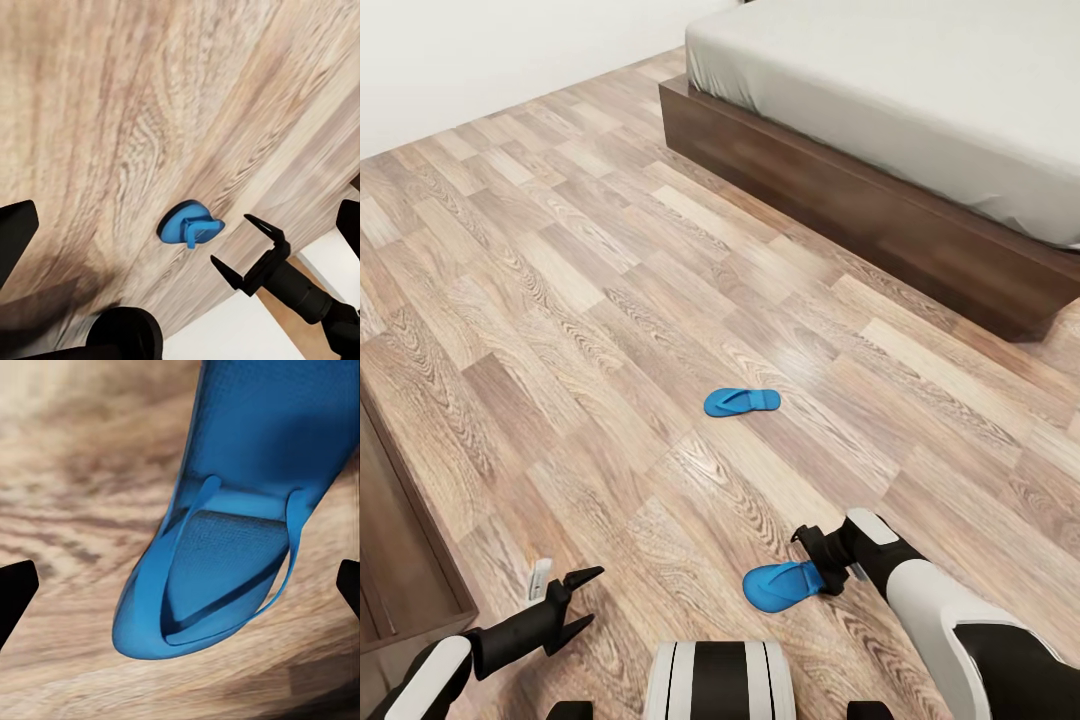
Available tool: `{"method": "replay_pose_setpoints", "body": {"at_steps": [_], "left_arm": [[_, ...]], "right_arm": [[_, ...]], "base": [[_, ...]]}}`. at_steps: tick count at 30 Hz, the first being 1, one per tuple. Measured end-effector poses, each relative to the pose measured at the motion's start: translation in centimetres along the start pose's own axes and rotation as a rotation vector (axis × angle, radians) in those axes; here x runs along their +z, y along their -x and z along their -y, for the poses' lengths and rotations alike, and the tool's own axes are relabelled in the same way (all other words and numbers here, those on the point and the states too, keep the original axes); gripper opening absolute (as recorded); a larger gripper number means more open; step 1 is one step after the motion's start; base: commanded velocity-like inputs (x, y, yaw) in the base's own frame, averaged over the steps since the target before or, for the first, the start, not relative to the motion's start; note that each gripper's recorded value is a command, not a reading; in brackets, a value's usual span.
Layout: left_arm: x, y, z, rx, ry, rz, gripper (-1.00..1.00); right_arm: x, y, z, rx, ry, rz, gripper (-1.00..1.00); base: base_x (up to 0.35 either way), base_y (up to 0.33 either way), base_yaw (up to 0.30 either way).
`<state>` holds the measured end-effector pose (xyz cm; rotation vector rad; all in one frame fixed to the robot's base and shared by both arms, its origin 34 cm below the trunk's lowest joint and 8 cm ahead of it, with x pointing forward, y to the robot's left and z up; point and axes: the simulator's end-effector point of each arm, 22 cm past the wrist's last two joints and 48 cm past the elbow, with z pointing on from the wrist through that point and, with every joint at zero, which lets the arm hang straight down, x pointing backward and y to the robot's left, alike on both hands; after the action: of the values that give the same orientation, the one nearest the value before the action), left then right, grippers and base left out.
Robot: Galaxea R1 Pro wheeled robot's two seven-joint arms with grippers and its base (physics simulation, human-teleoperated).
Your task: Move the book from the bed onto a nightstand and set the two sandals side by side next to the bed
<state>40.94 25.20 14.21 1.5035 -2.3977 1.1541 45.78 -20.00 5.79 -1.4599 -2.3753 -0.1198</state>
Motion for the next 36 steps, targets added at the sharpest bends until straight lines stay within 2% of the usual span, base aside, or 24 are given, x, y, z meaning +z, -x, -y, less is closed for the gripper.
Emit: {"method": "replay_pose_setpoints", "body": {"at_steps": [28, 36], "left_arm": [[-0.1, 0.1, -0.1, 0.000, 0.002, 0.001, 1.00], [0.4, 0.0, -1.6, -0.020, 0.026, -0.007, 1.00]], "right_arm": [[0.0, 0.4, 0.6, 0.006, -0.010, 0.002, 1.00], [1.6, 0.2, 1.7, 0.014, -0.038, -0.013, 1.00]], "base": [[0.000, 0.000, 0.000], [0.000, 0.000, 0.000]]}}
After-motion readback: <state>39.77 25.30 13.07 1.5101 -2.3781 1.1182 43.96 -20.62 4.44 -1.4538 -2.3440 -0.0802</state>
